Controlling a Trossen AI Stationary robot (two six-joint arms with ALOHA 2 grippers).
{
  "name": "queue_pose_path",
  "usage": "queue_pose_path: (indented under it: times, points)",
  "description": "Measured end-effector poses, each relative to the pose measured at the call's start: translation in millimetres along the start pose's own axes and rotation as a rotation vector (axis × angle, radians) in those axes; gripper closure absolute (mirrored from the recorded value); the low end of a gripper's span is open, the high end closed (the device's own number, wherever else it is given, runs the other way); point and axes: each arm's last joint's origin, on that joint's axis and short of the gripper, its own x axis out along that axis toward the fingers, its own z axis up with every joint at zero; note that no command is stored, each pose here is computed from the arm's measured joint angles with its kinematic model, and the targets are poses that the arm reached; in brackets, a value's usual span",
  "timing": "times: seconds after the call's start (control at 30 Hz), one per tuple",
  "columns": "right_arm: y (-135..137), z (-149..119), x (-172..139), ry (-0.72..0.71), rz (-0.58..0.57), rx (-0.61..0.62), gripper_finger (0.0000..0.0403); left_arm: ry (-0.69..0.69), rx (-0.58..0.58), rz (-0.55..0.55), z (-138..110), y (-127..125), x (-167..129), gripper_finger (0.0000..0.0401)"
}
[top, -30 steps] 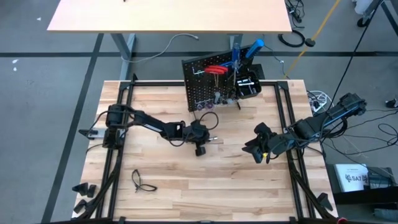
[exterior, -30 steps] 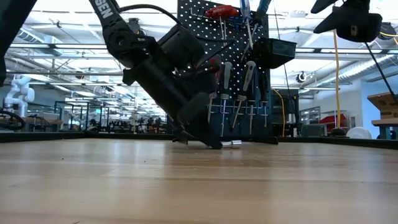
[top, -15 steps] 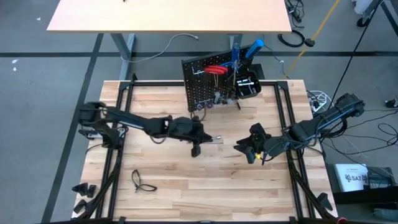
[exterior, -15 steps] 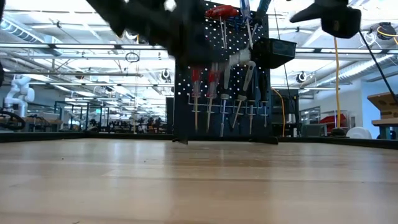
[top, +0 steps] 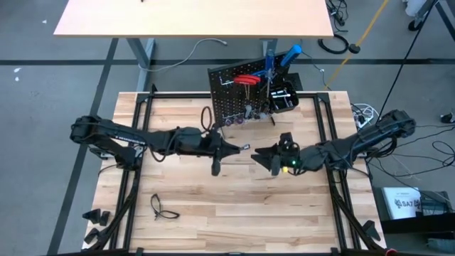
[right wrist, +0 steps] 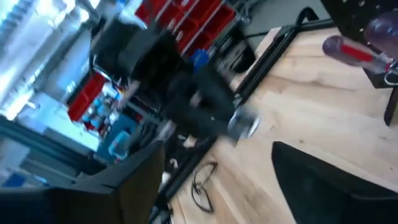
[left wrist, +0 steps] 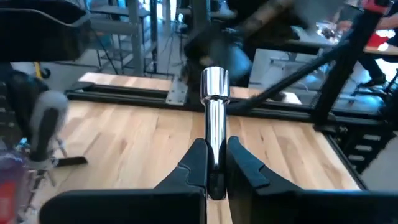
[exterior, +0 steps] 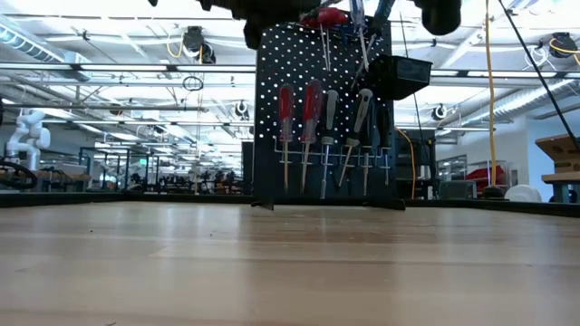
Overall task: Hang tools onto peg board
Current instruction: Put the silver extension bar into the black bin on the pegboard
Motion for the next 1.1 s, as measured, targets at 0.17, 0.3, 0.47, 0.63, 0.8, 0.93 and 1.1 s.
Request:
queue_pose_path:
  times: [0.17,0.3,0.47,0.63,0.8,0.93,1.1]
  points:
    - [-0.8,6.9,3.6,-0.037,0.007,0.07,0.009,0.024,0.028,0.054,-4.0,-6.9,0.2,0.0377]
    - [-4.5,7.9,7.3,-0.042,-0.015,0.11,0.009,0.007,0.029,0.084,-2.8,-9.1,-0.2,0.0377]
    - [-11.1,0.5,20.3,-0.039,-0.052,0.142,0.0099,0.001,0.029,0.092,-2.1,-9.1,-0.2,0.0377]
    - [-15.1,-2.7,35.1,-0.073,-0.051,0.145,0.01,0.011,0.03,0.095,-3.1,-8.9,-0.3,0.0377]
    - [-18.9,-2.6,44.7,-0.096,-0.05,0.148,0.0107,0.017,0.031,0.096,-3.6,-8.6,-0.3,0.0377]
    - [-21.6,-4.0,49.0,-0.082,-0.052,0.148,0.013,0.017,0.03,0.096,-3.5,-8.6,-0.3,0.0377]
    - [-22.3,-3.4,49.6,-0.088,-0.057,0.143,0.0185,0.025,0.032,0.097,-4.3,-8.5,-0.3,0.0377]
